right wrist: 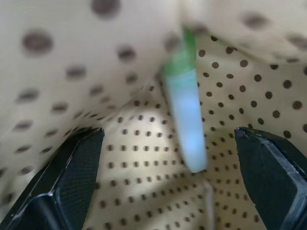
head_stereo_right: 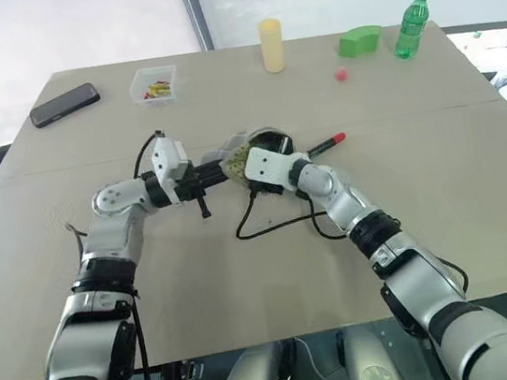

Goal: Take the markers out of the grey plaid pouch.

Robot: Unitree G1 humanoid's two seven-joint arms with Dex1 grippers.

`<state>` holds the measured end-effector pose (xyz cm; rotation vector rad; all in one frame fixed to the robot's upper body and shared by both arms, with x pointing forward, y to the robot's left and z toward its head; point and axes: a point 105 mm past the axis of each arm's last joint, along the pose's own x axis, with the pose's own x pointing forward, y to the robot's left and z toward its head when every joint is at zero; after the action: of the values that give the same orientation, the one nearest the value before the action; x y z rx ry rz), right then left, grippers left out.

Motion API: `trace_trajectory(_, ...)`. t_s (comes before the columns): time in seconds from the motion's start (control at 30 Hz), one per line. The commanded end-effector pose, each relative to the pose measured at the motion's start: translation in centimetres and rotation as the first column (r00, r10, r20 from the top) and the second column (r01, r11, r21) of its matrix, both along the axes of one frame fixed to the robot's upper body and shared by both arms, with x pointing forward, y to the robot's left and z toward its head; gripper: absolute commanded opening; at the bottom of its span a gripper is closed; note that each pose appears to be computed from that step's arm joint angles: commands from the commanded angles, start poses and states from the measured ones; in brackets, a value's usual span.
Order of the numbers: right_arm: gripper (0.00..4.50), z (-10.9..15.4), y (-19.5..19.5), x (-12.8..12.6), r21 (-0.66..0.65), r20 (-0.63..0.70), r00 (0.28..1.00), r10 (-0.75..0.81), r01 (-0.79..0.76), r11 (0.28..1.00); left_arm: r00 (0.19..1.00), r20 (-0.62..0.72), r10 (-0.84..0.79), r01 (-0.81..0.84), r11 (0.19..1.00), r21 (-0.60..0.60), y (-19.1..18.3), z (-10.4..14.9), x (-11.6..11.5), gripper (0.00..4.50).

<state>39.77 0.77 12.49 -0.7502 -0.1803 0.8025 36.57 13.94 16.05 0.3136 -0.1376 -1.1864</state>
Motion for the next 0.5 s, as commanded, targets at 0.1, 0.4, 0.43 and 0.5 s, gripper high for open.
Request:
trace_trajectory(0.1, 4.45, 2.6, 0.2, -0.6, 0.122, 0.019, 1.0, 0.007, -0.01, 0.992, 0.999, -0.039, -0.032, 0.031, 0.999, -0.009, 1.7, 0.5, 0.3, 0.0)
trace_trajectory(0.4, 4.45, 3.4, 2.0, -0.4, 0.1, 0.014, 1.0, -0.006, 0.005, 0.995, 0.991, -0.129, -0.031, 0.031, 1.0, -0.004, 2.4, -0.3, 1.0, 0.0)
trace_trajectory(0.43, 4.45, 3.5, 2.4, -0.6, 0.068, 0.051, 0.998, 0.024, -0.027, 0.997, 0.991, -0.129, -0.037, 0.038, 0.999, 0.001, 2.4, -0.3, 1.0, 0.0)
trace_trajectory(0.5, 4.45, 3.3, 2.7, -0.2, -0.051, 0.167, 0.985, 0.029, -0.021, 0.998, 0.99, -0.13, -0.047, 0.047, 0.999, 0.002, 2.3, -0.2, 1.1, 0.0)
